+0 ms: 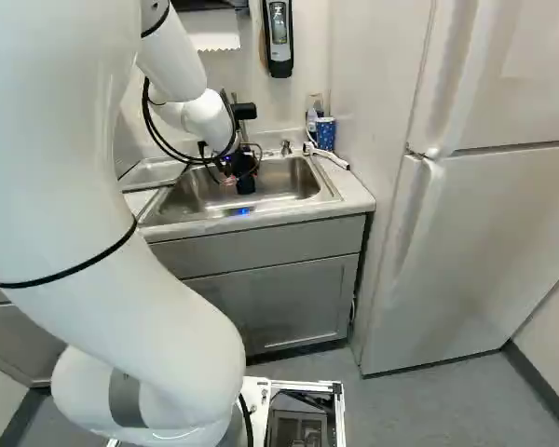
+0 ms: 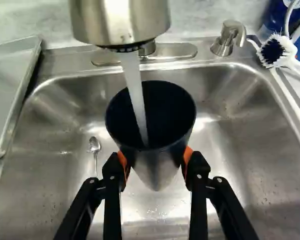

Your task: Rinse the cup and place it in the tray

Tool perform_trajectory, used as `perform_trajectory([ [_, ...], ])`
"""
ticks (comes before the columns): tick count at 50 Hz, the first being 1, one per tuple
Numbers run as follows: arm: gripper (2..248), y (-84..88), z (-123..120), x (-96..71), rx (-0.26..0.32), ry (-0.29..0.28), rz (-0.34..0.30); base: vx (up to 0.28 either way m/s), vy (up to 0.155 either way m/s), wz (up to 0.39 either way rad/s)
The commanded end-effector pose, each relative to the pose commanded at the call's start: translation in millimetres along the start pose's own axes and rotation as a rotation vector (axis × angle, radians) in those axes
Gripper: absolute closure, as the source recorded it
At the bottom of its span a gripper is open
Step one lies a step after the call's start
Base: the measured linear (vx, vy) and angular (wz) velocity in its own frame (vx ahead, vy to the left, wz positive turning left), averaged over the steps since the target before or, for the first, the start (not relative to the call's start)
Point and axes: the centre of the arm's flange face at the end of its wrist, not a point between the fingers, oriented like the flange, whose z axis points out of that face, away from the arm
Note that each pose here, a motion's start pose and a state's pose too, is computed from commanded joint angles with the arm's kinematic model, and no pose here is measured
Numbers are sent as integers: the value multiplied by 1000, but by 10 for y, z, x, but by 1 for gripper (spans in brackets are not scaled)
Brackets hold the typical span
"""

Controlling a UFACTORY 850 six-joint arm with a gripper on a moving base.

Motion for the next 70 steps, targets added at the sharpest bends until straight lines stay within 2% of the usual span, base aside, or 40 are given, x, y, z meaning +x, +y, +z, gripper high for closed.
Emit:
perform_trajectory([
  [2,129,-10,1,1,1,0,14,0,0,0],
  [20,129,-171,19,12,20,-1,-69,0,0,0],
  [27,129,-178,20,12,20,-1,-91,0,0,0],
  [34,129,-176,20,12,19,-2,-68,0,0,0],
  [49,129,-173,20,11,15,-3,32,0,0,0],
  [70,129,-173,20,11,15,-3,24,0,0,0],
])
